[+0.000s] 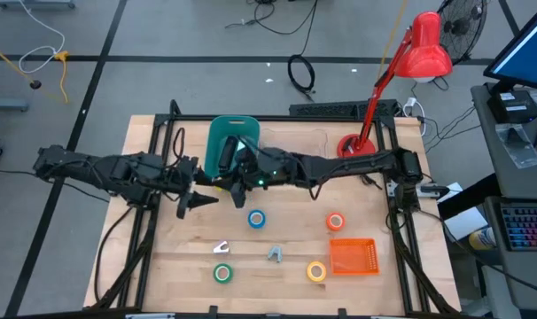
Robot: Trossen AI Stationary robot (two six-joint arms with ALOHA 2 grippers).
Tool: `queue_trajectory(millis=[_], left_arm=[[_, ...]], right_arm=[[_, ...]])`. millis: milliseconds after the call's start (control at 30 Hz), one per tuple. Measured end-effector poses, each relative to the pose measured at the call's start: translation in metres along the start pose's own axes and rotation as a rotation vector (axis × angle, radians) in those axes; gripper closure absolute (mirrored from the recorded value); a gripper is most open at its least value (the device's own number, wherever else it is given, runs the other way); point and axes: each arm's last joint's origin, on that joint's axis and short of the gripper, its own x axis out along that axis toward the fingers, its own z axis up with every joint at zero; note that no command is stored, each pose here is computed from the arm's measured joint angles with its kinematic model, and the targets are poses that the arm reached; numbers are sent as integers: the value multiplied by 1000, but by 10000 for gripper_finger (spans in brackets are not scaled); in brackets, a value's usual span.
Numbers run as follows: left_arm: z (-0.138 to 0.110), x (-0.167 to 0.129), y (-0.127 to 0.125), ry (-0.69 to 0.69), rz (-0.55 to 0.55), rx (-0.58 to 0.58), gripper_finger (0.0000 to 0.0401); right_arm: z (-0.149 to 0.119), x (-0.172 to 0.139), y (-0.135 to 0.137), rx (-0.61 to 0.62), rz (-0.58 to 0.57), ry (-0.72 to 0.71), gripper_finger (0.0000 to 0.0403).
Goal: Pick and place Stapler, Stapler remover, tape
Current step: Put the mini yellow stapler into the blue bin
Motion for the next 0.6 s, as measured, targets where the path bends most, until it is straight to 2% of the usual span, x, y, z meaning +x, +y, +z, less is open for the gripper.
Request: queue_trajectory(millis=[200, 600], left_arm=[[1, 4, 1, -23, 42, -30, 135], [7, 1, 6, -81, 80, -73, 134]], right_arm=[[6, 0, -9, -28, 31, 15, 337], [6, 0, -7, -55, 60, 19, 337]])
